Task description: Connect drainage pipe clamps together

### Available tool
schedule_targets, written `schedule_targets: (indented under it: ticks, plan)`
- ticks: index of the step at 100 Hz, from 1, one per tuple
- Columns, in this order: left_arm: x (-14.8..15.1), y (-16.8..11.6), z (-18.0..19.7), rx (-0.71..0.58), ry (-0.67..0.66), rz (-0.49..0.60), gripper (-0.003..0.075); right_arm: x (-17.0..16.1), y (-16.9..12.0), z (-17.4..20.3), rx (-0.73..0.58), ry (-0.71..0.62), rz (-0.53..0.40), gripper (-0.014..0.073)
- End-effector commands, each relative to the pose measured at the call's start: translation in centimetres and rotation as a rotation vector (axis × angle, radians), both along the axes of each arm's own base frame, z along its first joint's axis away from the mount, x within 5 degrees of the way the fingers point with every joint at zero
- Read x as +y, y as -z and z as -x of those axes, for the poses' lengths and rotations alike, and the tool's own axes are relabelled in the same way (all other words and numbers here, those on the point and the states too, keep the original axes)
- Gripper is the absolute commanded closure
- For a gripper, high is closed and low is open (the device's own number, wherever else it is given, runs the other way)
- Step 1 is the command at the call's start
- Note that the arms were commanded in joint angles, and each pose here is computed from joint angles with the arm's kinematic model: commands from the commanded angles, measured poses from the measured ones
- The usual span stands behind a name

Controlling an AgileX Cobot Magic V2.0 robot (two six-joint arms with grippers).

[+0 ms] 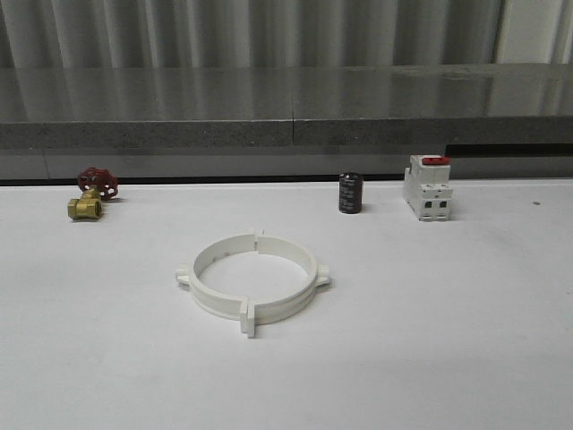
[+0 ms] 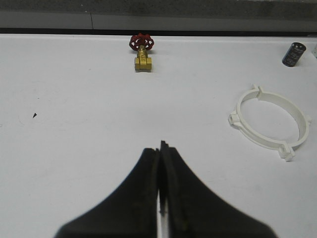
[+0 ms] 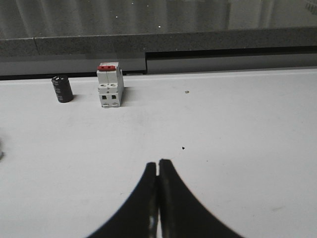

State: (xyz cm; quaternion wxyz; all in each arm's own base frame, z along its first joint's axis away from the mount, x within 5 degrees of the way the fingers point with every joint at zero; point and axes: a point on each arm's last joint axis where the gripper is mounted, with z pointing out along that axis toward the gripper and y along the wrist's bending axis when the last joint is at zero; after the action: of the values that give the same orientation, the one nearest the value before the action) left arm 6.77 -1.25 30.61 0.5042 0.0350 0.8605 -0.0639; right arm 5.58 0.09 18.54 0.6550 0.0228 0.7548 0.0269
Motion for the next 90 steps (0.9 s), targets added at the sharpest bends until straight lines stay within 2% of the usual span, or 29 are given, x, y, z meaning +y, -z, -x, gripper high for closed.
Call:
schedule_targets:
  ticks: [1, 40, 90]
  plan:
    - [-0.06, -1.30, -0.27, -0.079, -0.006, 0.026, 0.0741, -0.05, -1.65, 0.12, -0.145, 0.007, 0.001, 0.0663]
    - [-0.06, -1.29, -0.27, -0.078, -0.006, 0.026, 0.0741, 0.21, -1.92, 0.14, -0.175, -0.042, -0.003, 0.0663]
    - [-0.06, -1.29, -0.27, -0.078, -0.006, 0.026, 0.0741, 0.21, -2.01, 0.14, -0.185, -0.042, -0.003, 0.0663]
